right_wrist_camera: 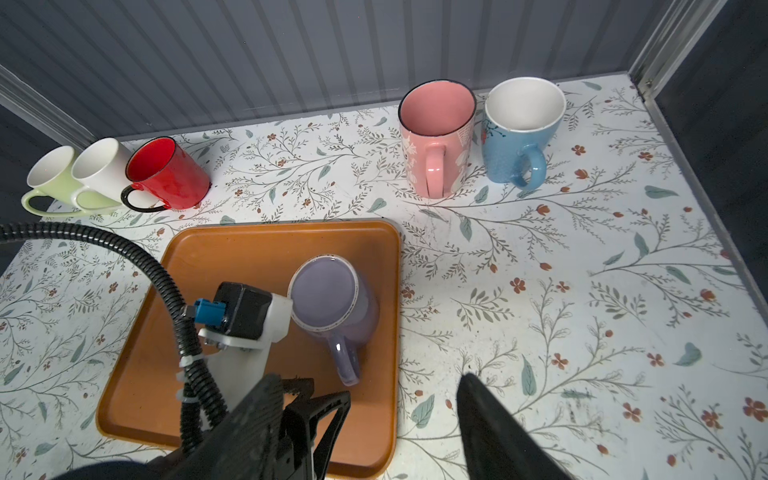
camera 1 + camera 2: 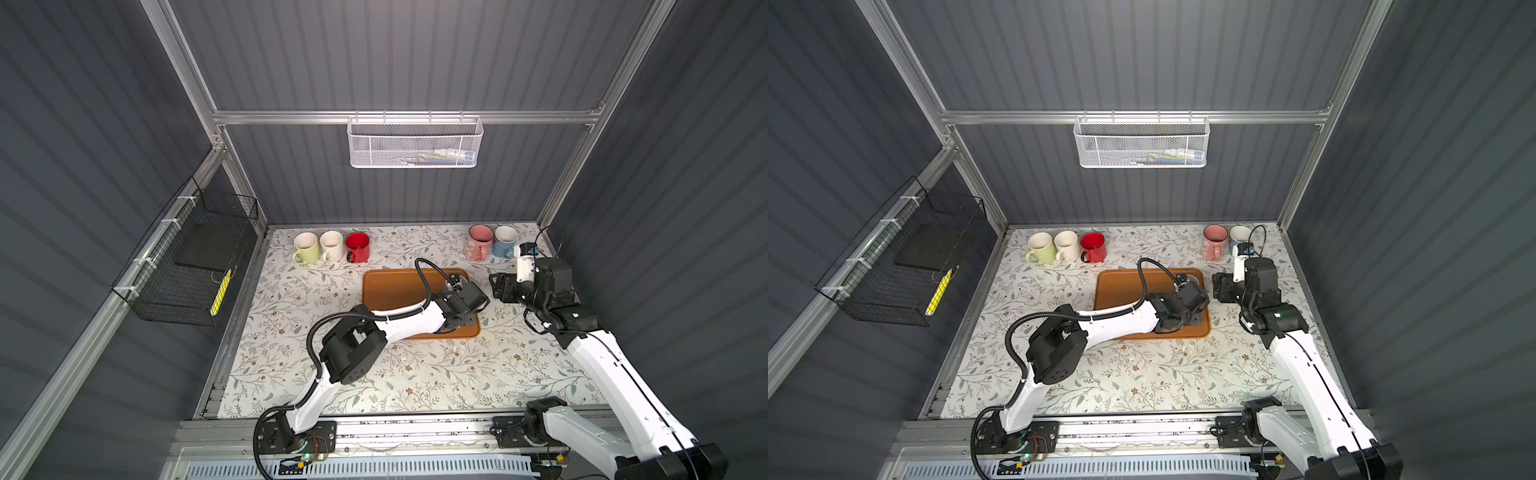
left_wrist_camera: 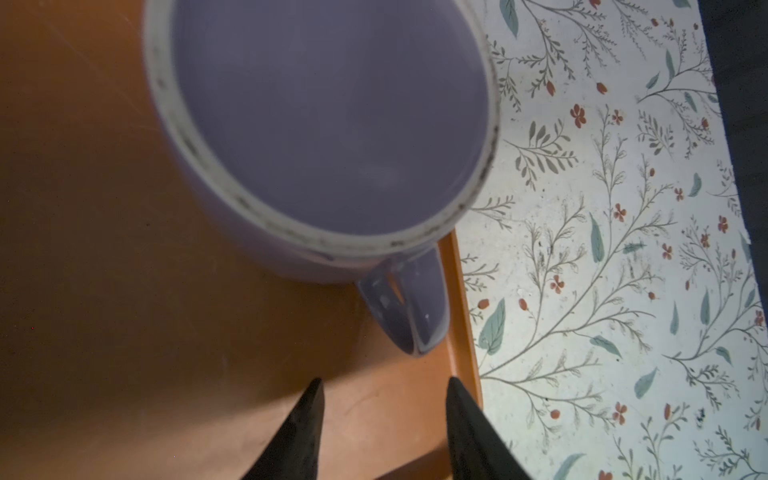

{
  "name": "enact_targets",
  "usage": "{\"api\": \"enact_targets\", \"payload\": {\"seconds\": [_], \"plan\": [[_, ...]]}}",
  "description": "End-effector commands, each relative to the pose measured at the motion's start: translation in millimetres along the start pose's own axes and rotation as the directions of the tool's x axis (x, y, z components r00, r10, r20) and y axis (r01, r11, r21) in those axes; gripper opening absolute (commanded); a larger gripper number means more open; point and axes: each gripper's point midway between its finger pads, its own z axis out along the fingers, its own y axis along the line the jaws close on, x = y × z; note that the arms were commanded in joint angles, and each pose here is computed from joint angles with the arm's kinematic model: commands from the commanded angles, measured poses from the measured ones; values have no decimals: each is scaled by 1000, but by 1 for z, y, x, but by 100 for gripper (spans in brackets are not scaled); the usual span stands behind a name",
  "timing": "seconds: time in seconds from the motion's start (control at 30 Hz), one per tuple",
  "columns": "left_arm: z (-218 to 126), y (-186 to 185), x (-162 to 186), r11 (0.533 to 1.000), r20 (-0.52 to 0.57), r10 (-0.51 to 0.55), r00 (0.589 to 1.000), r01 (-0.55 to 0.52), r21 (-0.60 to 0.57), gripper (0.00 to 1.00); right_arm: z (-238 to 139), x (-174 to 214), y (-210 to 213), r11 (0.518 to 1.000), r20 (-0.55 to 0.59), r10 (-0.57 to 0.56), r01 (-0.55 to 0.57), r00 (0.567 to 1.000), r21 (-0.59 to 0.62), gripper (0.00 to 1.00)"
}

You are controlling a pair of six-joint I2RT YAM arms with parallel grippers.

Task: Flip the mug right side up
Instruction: 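Lower the left gripper over the lavender mug on the tray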

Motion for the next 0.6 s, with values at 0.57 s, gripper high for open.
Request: {"api": "enact_targets", "payload": {"seconds": [0.57], "plan": [[16, -6, -8, 999, 44, -39, 998, 39, -12, 51, 0, -2, 9, 998, 32, 21, -19, 999, -58, 71]]}}
